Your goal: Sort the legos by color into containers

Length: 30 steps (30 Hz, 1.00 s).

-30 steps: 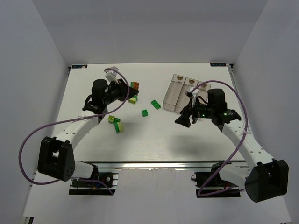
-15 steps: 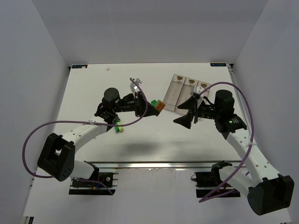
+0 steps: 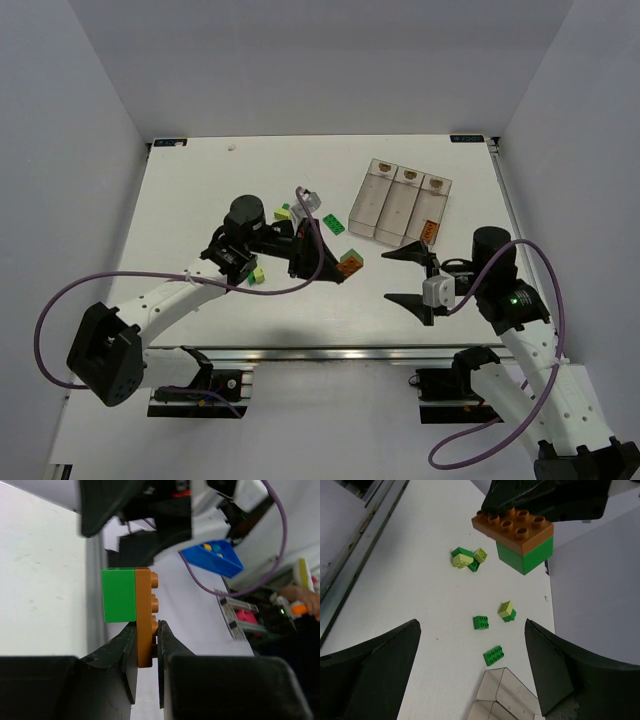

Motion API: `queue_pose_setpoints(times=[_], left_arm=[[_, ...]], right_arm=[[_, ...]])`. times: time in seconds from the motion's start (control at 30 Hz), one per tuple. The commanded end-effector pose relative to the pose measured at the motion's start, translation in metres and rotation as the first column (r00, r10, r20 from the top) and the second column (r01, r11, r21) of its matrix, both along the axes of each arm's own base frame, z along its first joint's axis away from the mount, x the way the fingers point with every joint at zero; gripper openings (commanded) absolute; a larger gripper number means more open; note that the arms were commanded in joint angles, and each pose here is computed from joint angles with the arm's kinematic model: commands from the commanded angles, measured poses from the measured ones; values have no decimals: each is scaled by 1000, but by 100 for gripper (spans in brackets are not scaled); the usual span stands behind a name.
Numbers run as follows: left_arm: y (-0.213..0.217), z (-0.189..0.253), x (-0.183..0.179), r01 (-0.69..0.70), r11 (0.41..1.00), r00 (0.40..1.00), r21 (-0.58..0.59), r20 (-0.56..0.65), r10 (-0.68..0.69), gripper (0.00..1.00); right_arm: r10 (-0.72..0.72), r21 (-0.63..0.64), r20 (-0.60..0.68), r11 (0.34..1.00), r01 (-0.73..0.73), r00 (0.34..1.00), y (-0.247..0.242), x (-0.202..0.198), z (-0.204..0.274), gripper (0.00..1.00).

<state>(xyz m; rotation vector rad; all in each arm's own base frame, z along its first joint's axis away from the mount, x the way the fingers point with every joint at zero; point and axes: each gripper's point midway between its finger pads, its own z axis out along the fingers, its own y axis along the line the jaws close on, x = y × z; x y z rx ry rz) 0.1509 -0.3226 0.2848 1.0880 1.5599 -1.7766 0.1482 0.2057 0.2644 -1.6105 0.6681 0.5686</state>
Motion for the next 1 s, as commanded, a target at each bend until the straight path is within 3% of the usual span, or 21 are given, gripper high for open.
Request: queue_pose_setpoints(times=[0.0, 0.17, 0.2, 0.3, 0.5, 0.73, 0.97], left_arm=[[1, 4, -33, 128, 992, 989, 15, 68, -129, 0], [-3, -18, -54, 216, 971, 975, 100, 22, -219, 0], [-5, -18, -55, 229, 968, 968, 103, 76, -238, 0], [-5, -33, -58, 251, 956, 962, 152, 70, -264, 0], [-8, -65, -49, 219, 942, 961, 254, 113, -254, 4], [-10, -107, -50, 207, 893, 955, 400, 117, -274, 1], [-9, -112, -51, 196, 891, 941, 409, 176, -288, 1]], right_arm=[[127, 10, 127, 992, -129, 984, 4, -19, -4, 89], [162, 22, 125, 986, -166, 979, 6, -29, 4, 89], [165, 24, 122, 985, -170, 979, 6, -30, 5, 89], [193, 37, 92, 980, -197, 977, 6, -39, 5, 88], [219, 27, 30, 975, -220, 975, 8, -46, -14, 87], [259, 8, -65, 966, -259, 964, 15, -48, -31, 84], [240, -57, -93, 968, -246, 966, 21, -43, -53, 83]])
